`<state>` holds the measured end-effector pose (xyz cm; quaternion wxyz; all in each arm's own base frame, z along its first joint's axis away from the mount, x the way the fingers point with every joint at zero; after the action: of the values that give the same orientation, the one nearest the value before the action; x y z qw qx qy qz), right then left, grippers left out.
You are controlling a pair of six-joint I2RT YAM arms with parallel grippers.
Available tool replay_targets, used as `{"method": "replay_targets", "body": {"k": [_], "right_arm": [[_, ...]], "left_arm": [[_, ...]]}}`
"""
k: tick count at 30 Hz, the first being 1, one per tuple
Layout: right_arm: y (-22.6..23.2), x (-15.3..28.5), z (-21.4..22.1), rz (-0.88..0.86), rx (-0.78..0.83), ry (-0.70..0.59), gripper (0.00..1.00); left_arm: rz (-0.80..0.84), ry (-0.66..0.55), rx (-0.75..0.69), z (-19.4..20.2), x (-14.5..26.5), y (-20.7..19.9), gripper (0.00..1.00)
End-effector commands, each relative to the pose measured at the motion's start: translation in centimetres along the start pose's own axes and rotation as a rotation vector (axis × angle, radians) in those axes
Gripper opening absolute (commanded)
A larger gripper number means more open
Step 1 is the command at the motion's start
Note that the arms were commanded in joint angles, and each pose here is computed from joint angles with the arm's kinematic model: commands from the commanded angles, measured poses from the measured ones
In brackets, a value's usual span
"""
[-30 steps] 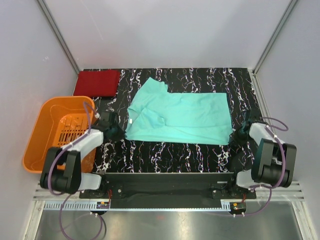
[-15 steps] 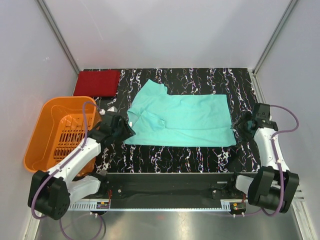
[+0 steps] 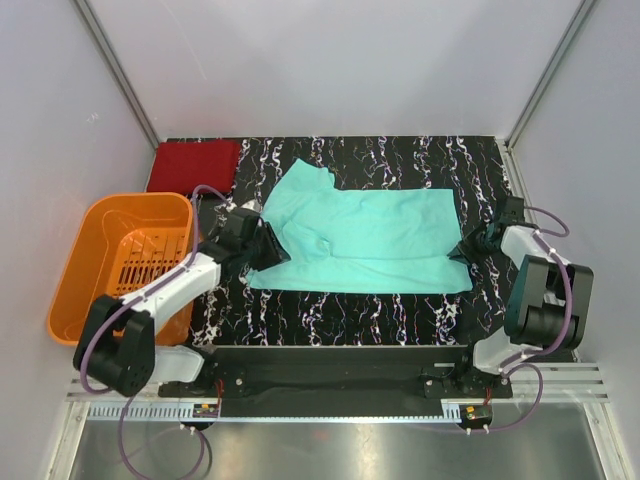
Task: Fold and stack the t-shirts
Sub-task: Fold the tshirt
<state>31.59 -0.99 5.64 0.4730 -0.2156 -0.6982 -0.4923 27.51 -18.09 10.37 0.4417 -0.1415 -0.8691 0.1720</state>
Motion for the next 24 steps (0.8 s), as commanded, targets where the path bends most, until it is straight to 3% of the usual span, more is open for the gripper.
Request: {"method": "replay_targets", "body": {"k": [1, 7, 11, 12, 15, 16, 19, 24], "right_arm": [[1.2, -0.7, -2.4, 0.006, 0.018, -0.083, 0.16], [-2.5, -3.0, -3.0, 0.168, 0.029, -0.097, 0.15], [-1.7, -1.2, -3.9, 0.151, 0.055, -0.162, 0.19], [-1.4, -0.8, -4.1, 0.144, 0.063, -0.172, 0.24], [0.4, 1.2, -4.8, 0.095, 0.091, -0.210, 0.34], [1.6, 1.8, -5.2, 0.061, 0.108, -0.221, 0.45], [4.0, 2.4, -6.5, 0.004, 0.142, -0.243, 0.63], [8.0, 1.4, -8.8, -0.066, 0.180, -0.215, 0.78]], "left_arm": [[0.086, -0.029, -0.025, -2.1, -0.9, -2.5, 0.34], [0.087, -0.053, -0.078, -3.8, -0.3, -3.2, 0.38], [0.075, -0.122, -0.170, -6.5, 1.0, -3.9, 0.52], [0.073, -0.139, -0.182, -7.2, 1.3, -3.9, 0.58], [0.079, -0.166, -0.218, -9.6, 1.3, -3.9, 0.62], [0.087, -0.165, -0.220, -10.3, 1.1, -3.9, 0.62], [0.104, -0.157, -0.226, -13.0, -0.3, -3.4, 0.62], [0.101, -0.156, -0.296, -17.2, -3.5, -1.8, 0.59]]}}
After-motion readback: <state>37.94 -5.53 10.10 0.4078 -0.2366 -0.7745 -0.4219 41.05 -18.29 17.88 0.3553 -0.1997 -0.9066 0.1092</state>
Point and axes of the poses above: each gripper's point midway between its finger pads, its own x axis back along the fingers, its own y axis along the line the jaws close on, z = x × y, the point moved 1 cm from there along x, back along the fingers, and after that the axes turned 14 degrees about -x, right-handed, at the moved point
